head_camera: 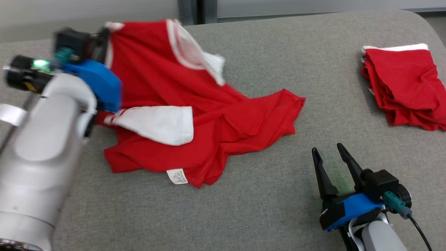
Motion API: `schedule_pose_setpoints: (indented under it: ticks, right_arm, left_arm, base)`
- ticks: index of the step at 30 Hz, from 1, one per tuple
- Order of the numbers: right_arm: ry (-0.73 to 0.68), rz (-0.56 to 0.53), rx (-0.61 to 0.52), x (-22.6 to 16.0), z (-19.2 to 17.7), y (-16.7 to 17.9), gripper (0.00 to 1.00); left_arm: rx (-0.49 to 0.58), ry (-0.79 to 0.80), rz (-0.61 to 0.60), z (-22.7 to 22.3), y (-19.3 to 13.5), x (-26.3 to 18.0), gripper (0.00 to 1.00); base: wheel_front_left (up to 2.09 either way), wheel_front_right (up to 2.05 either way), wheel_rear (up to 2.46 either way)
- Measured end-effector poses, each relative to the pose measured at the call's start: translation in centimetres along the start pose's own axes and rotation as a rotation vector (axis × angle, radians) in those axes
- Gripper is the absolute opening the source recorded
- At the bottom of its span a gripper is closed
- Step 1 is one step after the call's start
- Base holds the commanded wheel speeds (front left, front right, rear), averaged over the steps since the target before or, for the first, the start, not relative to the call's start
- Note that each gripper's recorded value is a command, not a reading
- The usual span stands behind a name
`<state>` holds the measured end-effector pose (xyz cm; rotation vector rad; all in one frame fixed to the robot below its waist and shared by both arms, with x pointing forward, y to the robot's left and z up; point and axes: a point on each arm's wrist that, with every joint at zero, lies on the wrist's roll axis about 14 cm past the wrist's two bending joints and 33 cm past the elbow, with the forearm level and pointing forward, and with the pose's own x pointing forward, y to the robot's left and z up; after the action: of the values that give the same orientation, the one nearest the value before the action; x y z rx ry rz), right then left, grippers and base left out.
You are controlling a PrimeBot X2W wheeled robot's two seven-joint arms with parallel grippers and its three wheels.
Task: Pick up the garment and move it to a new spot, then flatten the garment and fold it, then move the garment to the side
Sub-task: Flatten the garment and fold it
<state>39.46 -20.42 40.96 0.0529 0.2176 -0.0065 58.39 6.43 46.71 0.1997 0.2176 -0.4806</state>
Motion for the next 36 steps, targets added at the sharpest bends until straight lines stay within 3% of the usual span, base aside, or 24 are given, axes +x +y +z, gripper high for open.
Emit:
schedule_pose_setpoints:
  ticks: [5, 7, 8, 9, 15, 19, 23, 35, 36]
  right_arm:
    - [0.006, -0.018, 0.002, -0.2, -0.2, -0.6, 1.0]
    - [0.006, -0.023, 0.002, -0.2, -0.2, -0.7, 1.0]
    - [0.006, -0.024, 0.003, -0.2, -0.2, -0.8, 1.0]
    - [0.005, -0.025, 0.003, -0.2, -0.2, -0.8, 1.0]
    - [-0.018, -0.008, 0.007, 0.1, 0.6, -0.2, 1.0]
    - [-0.053, 0.017, 0.006, 0.2, 1.8, 0.6, 1.0]
    - [-0.074, 0.035, 0.009, -0.3, 2.5, 1.3, 1.0]
    - [-0.084, 0.057, 0.011, -1.0, 2.7, 2.1, 1.0]
    - [-0.084, 0.057, 0.011, -1.0, 2.7, 2.1, 1.0]
  left_arm:
    - [-0.138, 0.105, 0.195, -2.9, 6.7, -1.1, 0.0]
    - [-0.183, 0.147, 0.246, -4.2, 8.2, -1.8, 0.45]
    - [-0.201, 0.156, 0.264, -4.6, 8.7, -2.1, 0.94]
    - [-0.211, 0.165, 0.276, -5.0, 9.1, -2.4, 1.0]
    - [-0.214, 0.112, 0.287, -4.2, 9.6, -4.2, 1.0]
    - [-0.165, 0.012, 0.238, -2.0, 8.1, -5.4, 1.0]
    - [-0.144, -0.043, 0.15, -1.7, 4.2, -6.8, 1.0]
    - [-0.244, -0.007, -0.086, -7.0, -9.6, -11.6, 1.0]
    - [-0.244, -0.007, -0.086, -7.0, -9.6, -11.6, 1.0]
  base:
    - [0.0, 0.0, 0.0]
    - [0.0, 0.0, 0.0]
    - [0.0, 0.0, 0.0]
    - [0.0, 0.0, 0.0]
    - [0.0, 0.0, 0.0]
    - [0.0, 0.0, 0.0]
    - [0.0, 0.0, 0.0]
    - [0.0, 0.0, 0.0]
    - [0.0, 0.0, 0.0]
